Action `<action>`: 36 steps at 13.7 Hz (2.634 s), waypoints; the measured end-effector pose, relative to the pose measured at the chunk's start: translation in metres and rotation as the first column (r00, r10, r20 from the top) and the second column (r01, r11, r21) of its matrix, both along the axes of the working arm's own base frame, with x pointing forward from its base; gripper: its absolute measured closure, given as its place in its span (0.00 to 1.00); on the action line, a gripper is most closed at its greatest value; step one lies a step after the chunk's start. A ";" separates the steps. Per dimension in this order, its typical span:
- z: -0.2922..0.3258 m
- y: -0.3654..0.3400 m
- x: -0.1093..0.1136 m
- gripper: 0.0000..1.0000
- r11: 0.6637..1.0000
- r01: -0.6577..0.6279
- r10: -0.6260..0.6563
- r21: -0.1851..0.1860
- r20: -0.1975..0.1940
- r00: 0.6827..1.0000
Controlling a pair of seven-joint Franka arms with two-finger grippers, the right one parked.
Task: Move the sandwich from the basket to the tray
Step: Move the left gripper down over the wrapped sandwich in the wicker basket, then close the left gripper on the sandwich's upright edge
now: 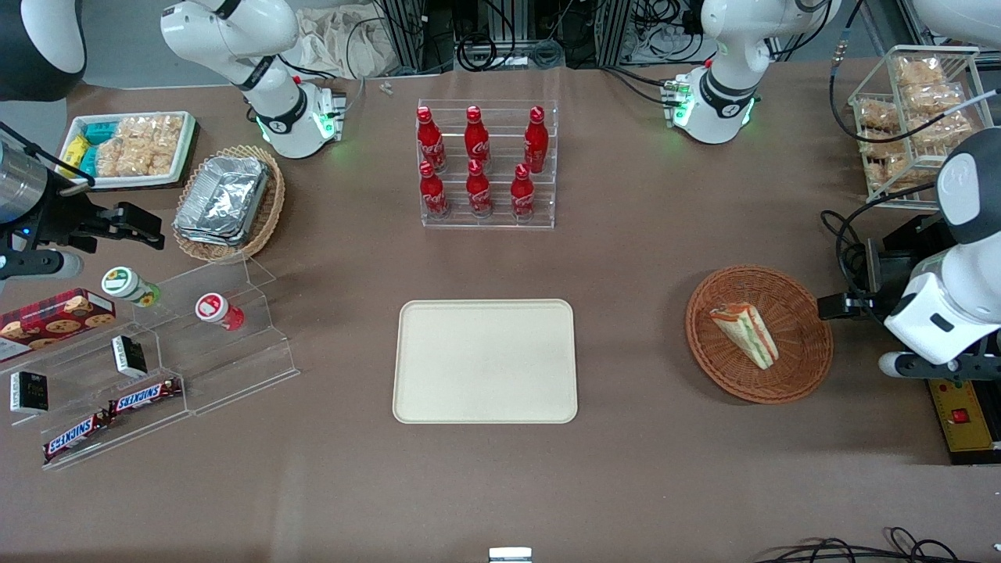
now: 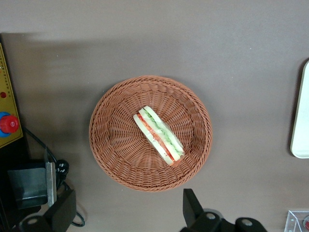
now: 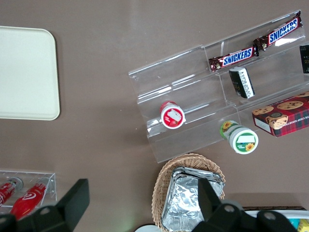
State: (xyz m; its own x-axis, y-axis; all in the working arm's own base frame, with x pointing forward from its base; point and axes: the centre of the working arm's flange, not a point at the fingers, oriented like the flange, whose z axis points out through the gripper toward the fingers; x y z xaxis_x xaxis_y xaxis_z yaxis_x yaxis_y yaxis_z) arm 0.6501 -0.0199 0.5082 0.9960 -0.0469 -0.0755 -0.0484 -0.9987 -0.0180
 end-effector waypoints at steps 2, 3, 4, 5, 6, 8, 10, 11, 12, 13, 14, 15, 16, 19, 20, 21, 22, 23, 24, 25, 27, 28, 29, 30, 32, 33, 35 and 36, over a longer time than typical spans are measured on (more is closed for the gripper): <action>0.000 -0.002 -0.007 0.00 1.000 0.003 -0.003 0.004 0.011 1.000; 0.000 -0.002 -0.010 0.00 1.000 0.004 -0.004 0.006 0.017 1.000; 0.000 -0.003 -0.013 0.00 1.000 0.005 -0.005 0.007 0.018 1.000; 0.000 -0.004 -0.015 0.00 1.000 0.000 0.000 0.003 0.018 1.000; 0.000 -0.005 -0.016 0.00 1.000 -0.019 0.019 -0.009 0.016 1.000; -0.009 -0.008 -0.022 0.00 0.998 -0.052 0.052 -0.022 -0.015 0.999; -0.030 -0.011 -0.027 0.00 0.998 -0.058 0.057 -0.019 -0.048 0.997; -0.039 -0.013 -0.029 0.00 0.998 -0.063 0.062 -0.019 -0.044 0.997; -0.047 -0.014 -0.033 0.00 0.997 -0.071 0.070 -0.019 -0.032 0.997; -0.052 -0.014 -0.039 0.00 0.997 -0.078 0.077 -0.018 -0.025 0.997; -0.054 -0.014 -0.046 0.00 0.996 -0.083 0.082 -0.016 -0.023 0.996; -0.054 -0.013 -0.053 0.00 0.996 -0.089 0.089 -0.014 -0.024 0.996; -0.055 -0.013 -0.059 0.00 0.995 -0.103 0.103 -0.010 -0.027 0.994; -0.078 -0.014 -0.069 0.01 0.984 -0.176 0.176 -0.002 -0.017 0.984; -0.093 -0.015 -0.071 0.01 0.974 -0.226 0.226 -0.003 0.002 0.974; -0.109 -0.017 -0.073 0.01 0.959 -0.285 0.285 -0.008 0.024 0.958; -0.125 -0.019 -0.074 0.01 0.936 -0.350 0.351 -0.017 0.047 0.935; -0.138 -0.019 -0.075 0.01 0.910 -0.414 0.414 -0.028 0.066 0.908; -0.148 -0.020 -0.077 0.01 0.884 -0.466 0.468 -0.038 0.081 0.880; -0.158 -0.020 -0.079 0.01 0.862 -0.504 0.506 -0.047 0.090 0.858; -0.176 -0.019 -0.083 0.01 0.830 -0.554 0.558 -0.058 0.097 0.824; -0.184 -0.018 -0.083 0.01 0.814 -0.577 0.580 -0.063 0.097 0.809; -0.192 -0.018 -0.081 0.01 0.798 -0.599 0.603 -0.071 0.101 0.791; -0.198 -0.017 -0.079 0.01 0.784 -0.615 0.620 -0.080 0.105 0.777; -0.209 -0.017 -0.078 0.02 0.771 -0.632 0.637 -0.078 0.096 0.765; -0.213 -0.016 -0.078 0.03 0.769 -0.635 0.640 -0.075 0.090 0.763; -0.221 -0.015 -0.079 0.04 0.766 -0.640 0.643 -0.069 0.081 0.761; -0.225 -0.015 -0.079 0.05 0.765 -0.641 0.644 -0.068 0.078 0.761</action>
State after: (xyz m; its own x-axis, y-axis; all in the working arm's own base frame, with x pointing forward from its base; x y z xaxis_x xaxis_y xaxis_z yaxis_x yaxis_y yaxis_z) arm 0.5710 -0.0345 0.2831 0.7955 0.6060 0.0059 0.6051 -0.7948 0.0459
